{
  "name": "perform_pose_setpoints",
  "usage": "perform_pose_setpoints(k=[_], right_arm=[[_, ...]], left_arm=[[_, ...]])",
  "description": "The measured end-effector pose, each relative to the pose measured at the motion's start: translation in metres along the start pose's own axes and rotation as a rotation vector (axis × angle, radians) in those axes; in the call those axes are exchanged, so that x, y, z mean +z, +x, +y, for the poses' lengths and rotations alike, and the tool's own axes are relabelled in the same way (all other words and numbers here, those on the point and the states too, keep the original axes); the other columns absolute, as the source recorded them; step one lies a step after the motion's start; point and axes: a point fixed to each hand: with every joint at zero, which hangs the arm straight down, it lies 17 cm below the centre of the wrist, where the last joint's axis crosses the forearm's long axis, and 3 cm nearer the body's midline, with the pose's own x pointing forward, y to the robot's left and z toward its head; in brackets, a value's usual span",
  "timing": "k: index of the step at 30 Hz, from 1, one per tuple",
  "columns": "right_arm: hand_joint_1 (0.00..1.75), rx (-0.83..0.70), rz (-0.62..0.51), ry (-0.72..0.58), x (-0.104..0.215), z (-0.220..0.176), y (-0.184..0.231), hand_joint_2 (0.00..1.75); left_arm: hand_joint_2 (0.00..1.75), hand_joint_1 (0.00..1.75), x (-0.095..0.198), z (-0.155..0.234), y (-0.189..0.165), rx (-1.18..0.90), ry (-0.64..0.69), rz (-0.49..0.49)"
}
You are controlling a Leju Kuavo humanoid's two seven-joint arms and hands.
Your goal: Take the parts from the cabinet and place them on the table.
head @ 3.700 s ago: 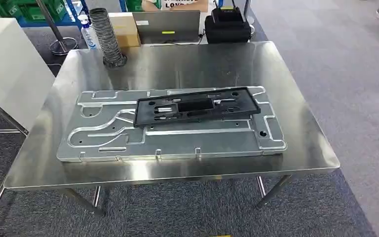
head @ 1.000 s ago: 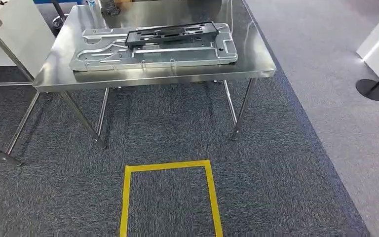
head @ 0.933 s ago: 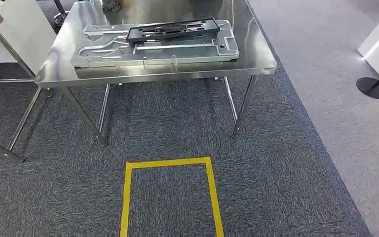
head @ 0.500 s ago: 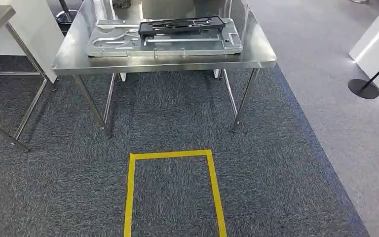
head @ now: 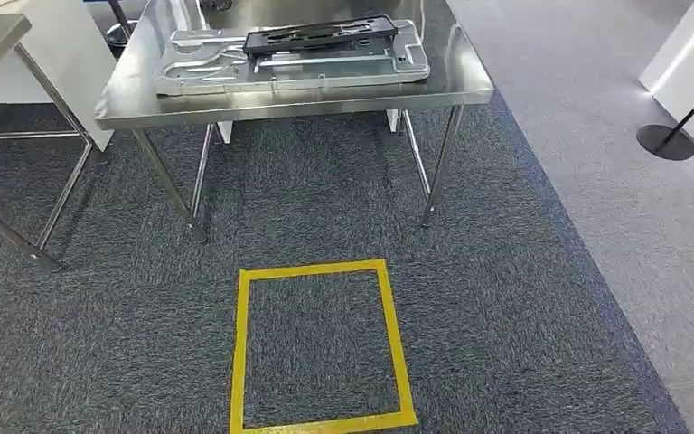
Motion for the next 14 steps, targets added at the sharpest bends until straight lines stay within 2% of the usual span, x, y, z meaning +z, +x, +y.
perform_pose_setpoints(k=[1,11,12,14], right_arm=[[0.00,-0.012,-0.003,-0.002,-0.0001,-0.0004,0.0001,1.75],[0.00,-0.060,-0.018,-0.008,-0.0001,-0.0005,0.0036,1.75],[0.00,-0.058,-0.012,-0.010,-0.0002,-0.0009,0.0027,1.75],[0.00,-0.057,-0.009,-0.012,-0.0002,-0.0007,0.0019,1.75]], left_arm=[[0.00,0.00,0.0000,0.0001,-0.0002,-0.001,0.000,0.000],[0.00,0.00,-0.0007,0.0026,-0.0006,-0.002,0.009,0.008],[1.75,0.00,-0.0004,0.0030,-0.0021,-0.002,0.011,0.014],[1.75,0.00,-0.0010,0.0060,-0.0033,-0.003,0.026,0.023]])
